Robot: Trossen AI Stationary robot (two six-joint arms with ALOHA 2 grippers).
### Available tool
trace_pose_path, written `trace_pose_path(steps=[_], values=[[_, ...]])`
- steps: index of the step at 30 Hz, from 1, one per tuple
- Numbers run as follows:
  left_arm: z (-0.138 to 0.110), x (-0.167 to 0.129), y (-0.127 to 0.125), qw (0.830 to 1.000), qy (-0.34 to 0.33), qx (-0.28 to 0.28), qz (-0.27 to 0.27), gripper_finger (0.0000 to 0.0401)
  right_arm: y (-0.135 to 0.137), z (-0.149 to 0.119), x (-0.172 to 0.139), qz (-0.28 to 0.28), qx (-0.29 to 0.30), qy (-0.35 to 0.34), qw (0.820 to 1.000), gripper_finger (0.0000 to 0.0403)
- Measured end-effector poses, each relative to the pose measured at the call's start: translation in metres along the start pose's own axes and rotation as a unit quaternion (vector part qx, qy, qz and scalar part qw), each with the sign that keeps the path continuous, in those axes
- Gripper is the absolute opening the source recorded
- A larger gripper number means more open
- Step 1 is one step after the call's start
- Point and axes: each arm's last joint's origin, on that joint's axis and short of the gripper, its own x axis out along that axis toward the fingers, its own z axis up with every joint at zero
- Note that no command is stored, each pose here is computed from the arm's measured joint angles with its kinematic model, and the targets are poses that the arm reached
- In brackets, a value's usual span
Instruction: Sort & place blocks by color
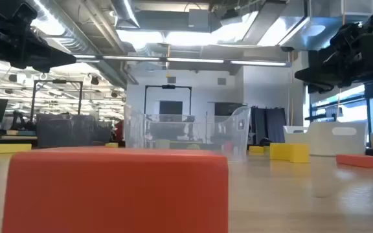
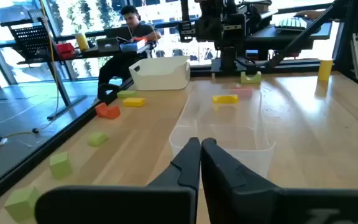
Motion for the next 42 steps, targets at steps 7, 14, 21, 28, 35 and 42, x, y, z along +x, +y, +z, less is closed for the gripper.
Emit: trace_pose_path(steps=[7,14,21,28,35,42], values=[[0.0001,0.0,0.0,1.0,0.0,0.0,0.0,0.0004,0.0,0.0001,0.0,0.0,0.0,0.0,1.0,0.0014],[0.0,0.0,0.0,1.0,0.0,0.0,0.0,0.0016,0.0,0.0,0.0,0.0,0.0,0.0,1.0,0.0014],[0.0,0.0,0.0,1.0,0.0,0.0,0.0,0.0022,0.0,0.0,0.0,0.0,0.0,0.0,1.0,0.0014],[0.0001,0.0,0.0,1.0,0.0,0.0,0.0,0.0011,0.0,0.0001,0.0,0.0,0.0,0.0,1.0,0.0014],[0.0001,0.0,0.0,1.0,0.0,0.0,0.0,0.0001,0.0,0.0001,0.0,0.0,0.008,-0.001,1.0,0.0014],[0.0002,-0.0001,0.0,1.0,0.0,0.0,0.0,0.0007,-0.0001,0.0041,-0.0001,-0.002,0.075,-0.021,0.997,0.0014]])
